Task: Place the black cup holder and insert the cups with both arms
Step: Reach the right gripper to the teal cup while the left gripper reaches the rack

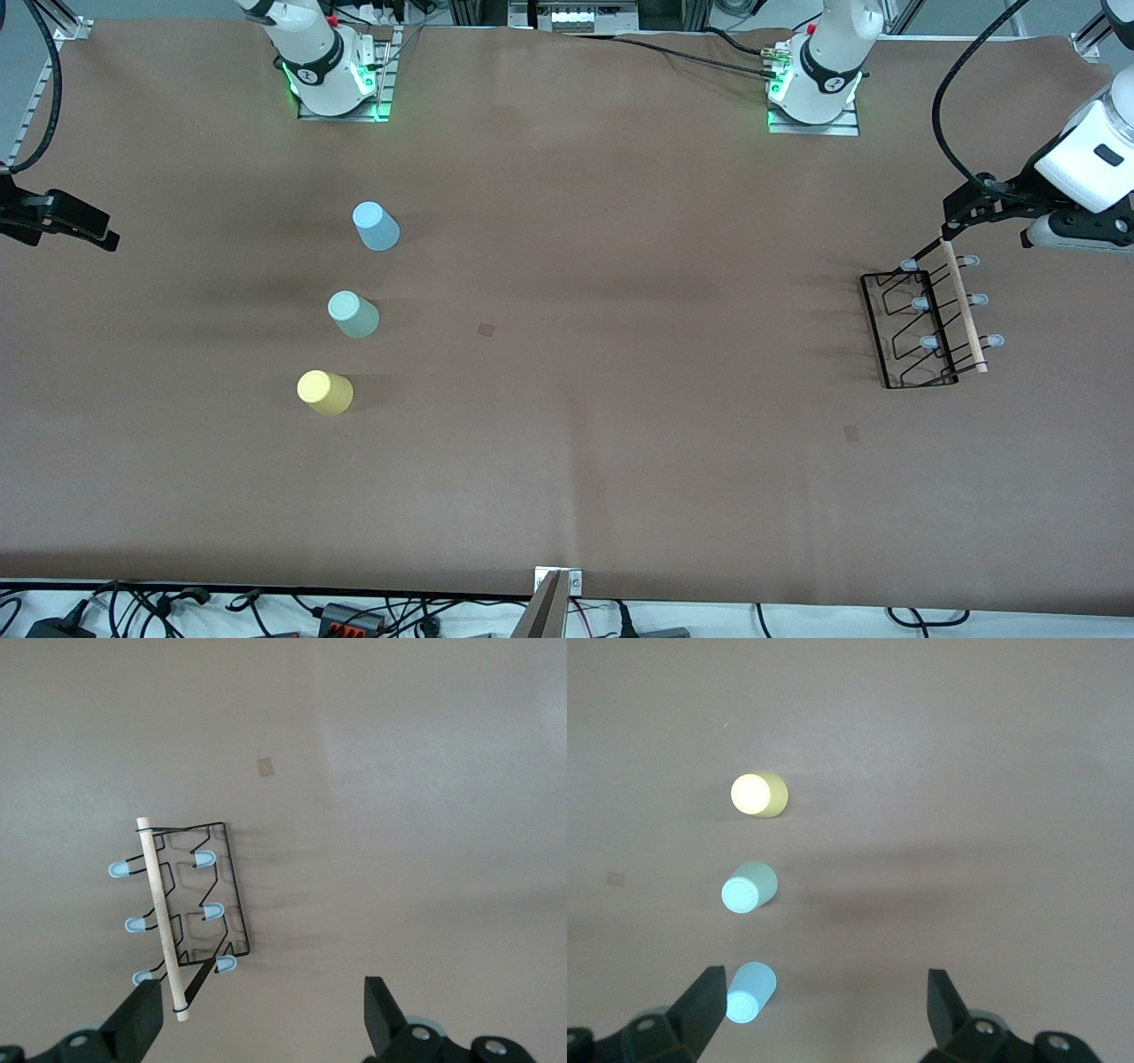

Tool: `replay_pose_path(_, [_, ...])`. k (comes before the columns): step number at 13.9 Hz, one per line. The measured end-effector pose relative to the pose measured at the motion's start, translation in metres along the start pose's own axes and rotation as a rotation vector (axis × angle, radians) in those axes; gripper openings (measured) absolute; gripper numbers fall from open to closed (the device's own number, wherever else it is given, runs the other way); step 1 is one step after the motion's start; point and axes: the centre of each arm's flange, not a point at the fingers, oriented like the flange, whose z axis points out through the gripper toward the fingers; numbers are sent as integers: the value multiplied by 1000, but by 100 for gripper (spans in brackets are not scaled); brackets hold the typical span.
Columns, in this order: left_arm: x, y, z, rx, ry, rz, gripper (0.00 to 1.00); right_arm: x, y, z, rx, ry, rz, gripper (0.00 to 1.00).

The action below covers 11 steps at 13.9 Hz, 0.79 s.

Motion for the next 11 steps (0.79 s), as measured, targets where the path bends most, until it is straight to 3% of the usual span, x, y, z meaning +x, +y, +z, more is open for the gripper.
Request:
replay_pose_path(5, [0, 0, 0, 0, 0, 0, 100, 3, -3, 13, 0, -36, -10, 100])
replay_pose_path(9, [0, -1, 1, 0, -5, -2, 100, 5, -24, 57, -1, -182, -53, 100])
replay_pose_path(11, [0, -3, 14, -3, -57, -5, 100, 7, -44, 93, -5, -213, -87, 100])
